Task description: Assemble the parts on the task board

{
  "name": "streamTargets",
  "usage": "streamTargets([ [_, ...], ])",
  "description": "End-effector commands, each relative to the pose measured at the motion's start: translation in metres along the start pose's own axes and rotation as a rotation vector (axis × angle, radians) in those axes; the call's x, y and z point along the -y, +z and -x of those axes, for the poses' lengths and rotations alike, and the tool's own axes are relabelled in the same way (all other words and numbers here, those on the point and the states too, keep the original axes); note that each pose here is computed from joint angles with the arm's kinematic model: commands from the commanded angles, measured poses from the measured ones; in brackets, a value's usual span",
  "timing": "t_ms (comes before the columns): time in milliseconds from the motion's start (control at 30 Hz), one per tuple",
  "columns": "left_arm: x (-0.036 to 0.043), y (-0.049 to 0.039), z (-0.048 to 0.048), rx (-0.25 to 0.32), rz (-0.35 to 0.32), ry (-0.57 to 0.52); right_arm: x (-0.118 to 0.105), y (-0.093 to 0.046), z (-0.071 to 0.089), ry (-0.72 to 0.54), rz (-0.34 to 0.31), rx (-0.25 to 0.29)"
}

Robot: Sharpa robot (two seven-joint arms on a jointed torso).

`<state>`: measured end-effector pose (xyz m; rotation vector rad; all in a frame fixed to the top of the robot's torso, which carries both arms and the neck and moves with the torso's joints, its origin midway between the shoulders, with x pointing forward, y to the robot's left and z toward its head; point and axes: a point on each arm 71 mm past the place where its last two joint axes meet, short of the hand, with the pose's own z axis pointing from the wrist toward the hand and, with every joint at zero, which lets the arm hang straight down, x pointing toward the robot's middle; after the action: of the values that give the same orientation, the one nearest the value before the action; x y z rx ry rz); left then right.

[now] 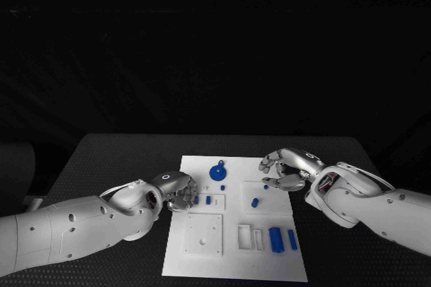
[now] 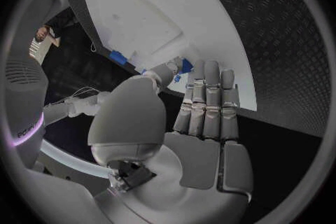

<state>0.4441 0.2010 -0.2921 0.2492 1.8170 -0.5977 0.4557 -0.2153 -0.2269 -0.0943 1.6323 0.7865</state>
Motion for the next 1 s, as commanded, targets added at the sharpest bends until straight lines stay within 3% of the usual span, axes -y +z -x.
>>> streamTargets([
  [33,-0.0003,-0.0007,-0.0026,-0.025,0.0,0.004,-0.0003,-0.0001,-0.001,0.001,0.006,-0.014],
  [767,0.001,0.0001,-0.0006,0.005,-0.003,-0.009,-0.0001,0.0002,-0.0014,0.003,0.004,-0.017],
  [1000,0.0009,0.0005,-0.0025,-0.02,0.004,-0.007,0.0003,0.0,-0.0013,0.005,0.003,-0.018],
])
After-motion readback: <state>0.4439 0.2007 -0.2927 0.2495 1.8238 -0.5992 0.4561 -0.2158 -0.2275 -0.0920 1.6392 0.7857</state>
